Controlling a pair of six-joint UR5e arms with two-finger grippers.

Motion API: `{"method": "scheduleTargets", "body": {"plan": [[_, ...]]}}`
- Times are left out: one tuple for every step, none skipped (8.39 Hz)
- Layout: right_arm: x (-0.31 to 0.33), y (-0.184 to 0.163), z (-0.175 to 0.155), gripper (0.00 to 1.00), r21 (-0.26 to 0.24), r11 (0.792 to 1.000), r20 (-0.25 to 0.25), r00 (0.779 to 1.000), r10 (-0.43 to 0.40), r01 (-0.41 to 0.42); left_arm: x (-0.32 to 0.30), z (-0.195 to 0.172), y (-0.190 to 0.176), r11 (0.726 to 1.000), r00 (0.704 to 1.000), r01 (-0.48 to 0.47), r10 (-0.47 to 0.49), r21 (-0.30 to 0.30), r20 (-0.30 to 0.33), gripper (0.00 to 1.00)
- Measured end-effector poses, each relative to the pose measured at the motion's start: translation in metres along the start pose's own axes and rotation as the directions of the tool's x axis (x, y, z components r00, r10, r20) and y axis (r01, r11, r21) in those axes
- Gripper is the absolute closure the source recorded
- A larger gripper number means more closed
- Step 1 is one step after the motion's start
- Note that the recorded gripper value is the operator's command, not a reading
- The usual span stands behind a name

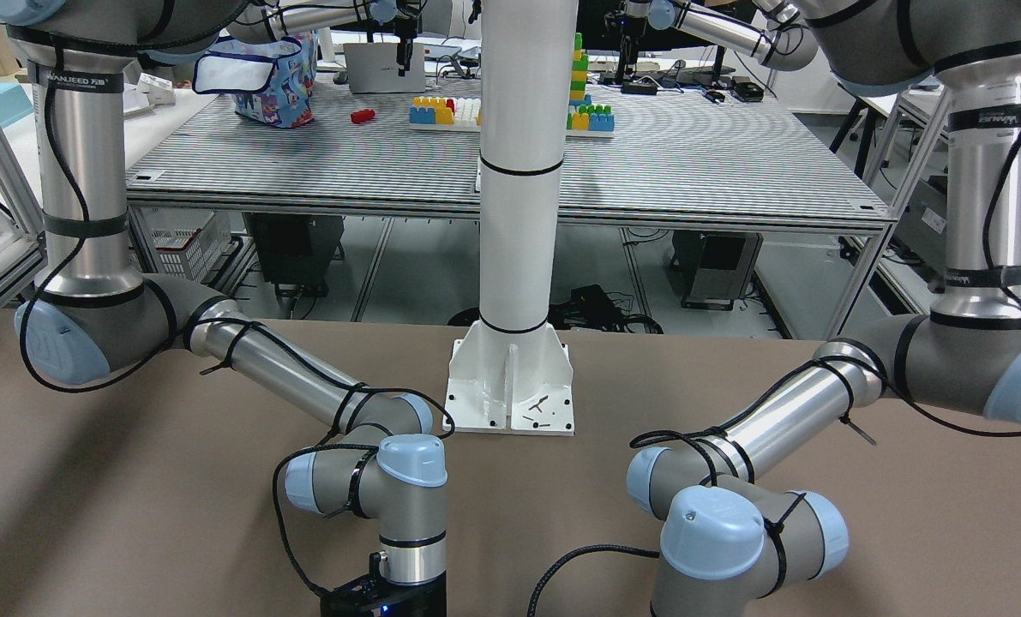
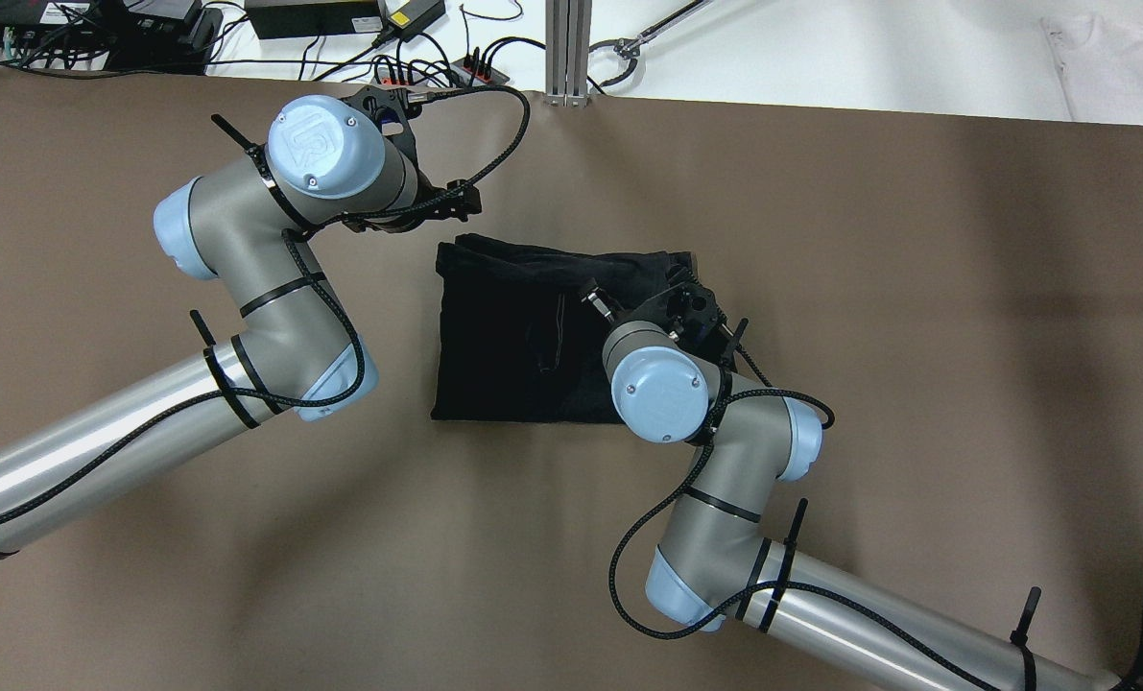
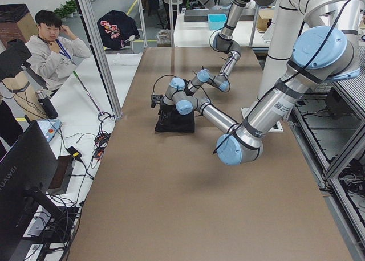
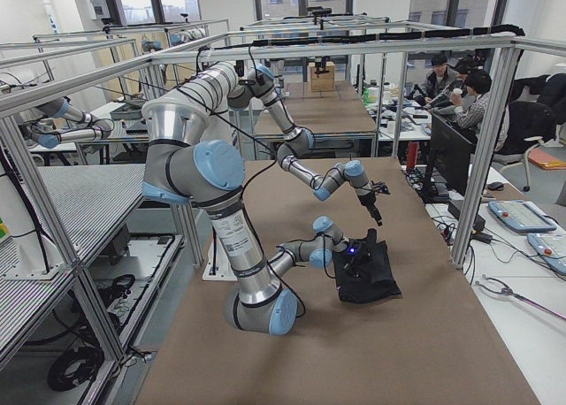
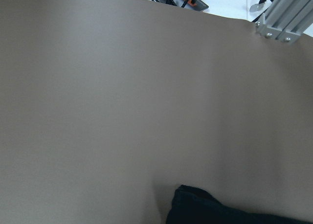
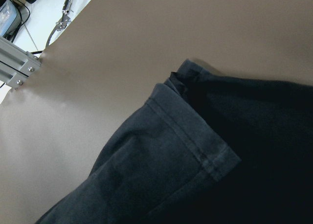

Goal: Fold clothes

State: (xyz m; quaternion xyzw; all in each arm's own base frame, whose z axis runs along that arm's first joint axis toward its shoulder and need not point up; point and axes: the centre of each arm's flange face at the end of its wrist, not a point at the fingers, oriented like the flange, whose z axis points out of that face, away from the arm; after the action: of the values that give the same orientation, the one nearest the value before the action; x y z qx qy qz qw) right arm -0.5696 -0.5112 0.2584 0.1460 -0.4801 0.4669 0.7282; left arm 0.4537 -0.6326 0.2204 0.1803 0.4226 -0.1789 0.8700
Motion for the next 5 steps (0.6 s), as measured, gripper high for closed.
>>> {"method": "scheduleTargets", "body": {"plan": [[-0.001, 0.003, -0.002, 0.62, 0.006, 0.999, 0.009, 0.999, 0.031, -0.031, 0.0, 0.0, 0.0, 1.0, 1.0, 0.0, 0.0, 0.0, 0.0, 0.0], [-0.003, 0.003, -0.003, 0.57, 0.008, 0.998, 0.016, 0.998, 0.057, -0.058, 0.0, 0.0, 0.0, 1.0, 1.0, 0.0, 0.0, 0.001, 0.0, 0.0], [-0.005, -0.001, -0.004, 0.43, 0.016, 0.997, 0.022, 0.997, 0.075, -0.075, 0.0, 0.0, 0.0, 1.0, 1.0, 0.0, 0.0, 0.001, 0.001, 0.0], [-0.007, -0.006, -0.003, 0.37, 0.038, 0.996, 0.033, 0.996, 0.085, -0.086, 0.0, 0.0, 0.0, 1.0, 1.0, 0.0, 0.0, 0.001, 0.001, 0.0], [-0.007, -0.011, -0.002, 0.28, 0.063, 0.994, 0.045, 0.995, 0.09, -0.093, 0.0, 0.0, 0.0, 1.0, 1.0, 0.0, 0.0, 0.001, 0.001, 0.0]]}}
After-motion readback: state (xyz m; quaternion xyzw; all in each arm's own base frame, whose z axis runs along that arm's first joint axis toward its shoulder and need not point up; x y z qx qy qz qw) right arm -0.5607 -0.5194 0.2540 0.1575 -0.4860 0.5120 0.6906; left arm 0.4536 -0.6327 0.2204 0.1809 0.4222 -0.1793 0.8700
